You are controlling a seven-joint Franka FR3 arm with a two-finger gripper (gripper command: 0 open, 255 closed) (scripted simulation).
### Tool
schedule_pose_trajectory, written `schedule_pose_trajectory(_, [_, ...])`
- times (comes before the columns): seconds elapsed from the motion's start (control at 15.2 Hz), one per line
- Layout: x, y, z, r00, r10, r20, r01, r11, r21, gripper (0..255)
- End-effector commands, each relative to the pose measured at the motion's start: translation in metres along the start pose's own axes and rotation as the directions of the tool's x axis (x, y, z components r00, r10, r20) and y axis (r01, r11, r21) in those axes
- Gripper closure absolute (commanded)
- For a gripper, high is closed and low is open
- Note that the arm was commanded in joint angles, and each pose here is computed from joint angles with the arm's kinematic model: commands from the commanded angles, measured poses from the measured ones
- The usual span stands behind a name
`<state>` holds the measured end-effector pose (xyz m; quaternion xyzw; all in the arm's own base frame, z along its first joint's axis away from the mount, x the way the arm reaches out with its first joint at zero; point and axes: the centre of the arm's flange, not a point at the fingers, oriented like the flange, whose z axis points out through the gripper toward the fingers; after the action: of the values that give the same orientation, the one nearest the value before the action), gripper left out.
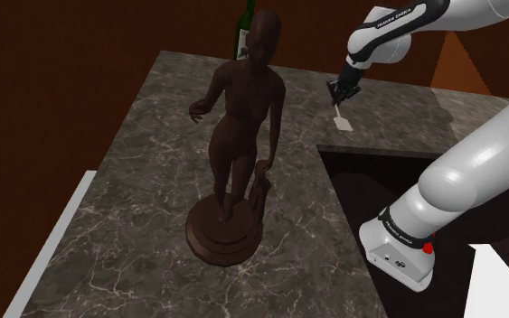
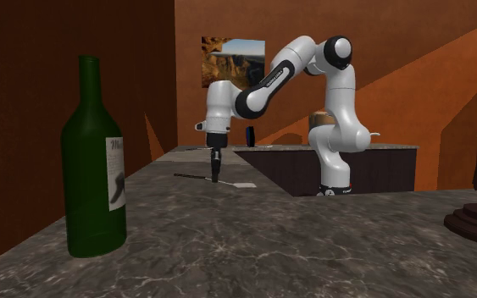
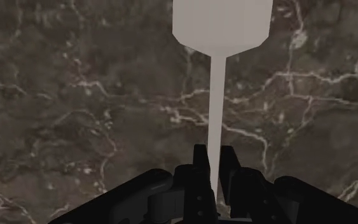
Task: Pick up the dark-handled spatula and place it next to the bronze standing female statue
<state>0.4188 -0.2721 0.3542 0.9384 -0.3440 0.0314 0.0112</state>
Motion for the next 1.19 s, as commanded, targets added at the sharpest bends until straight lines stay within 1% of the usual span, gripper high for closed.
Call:
schedule_pose_trajectory(0.0, [0.001,0.0,-0.011,1.0,0.0,0.0,0.0,1.0,0.0,255])
schedule_pose_trajectory(1.12, [0.007,0.0,-0.1,1.0,0.0,0.0,0.0,1.0,0.0,255])
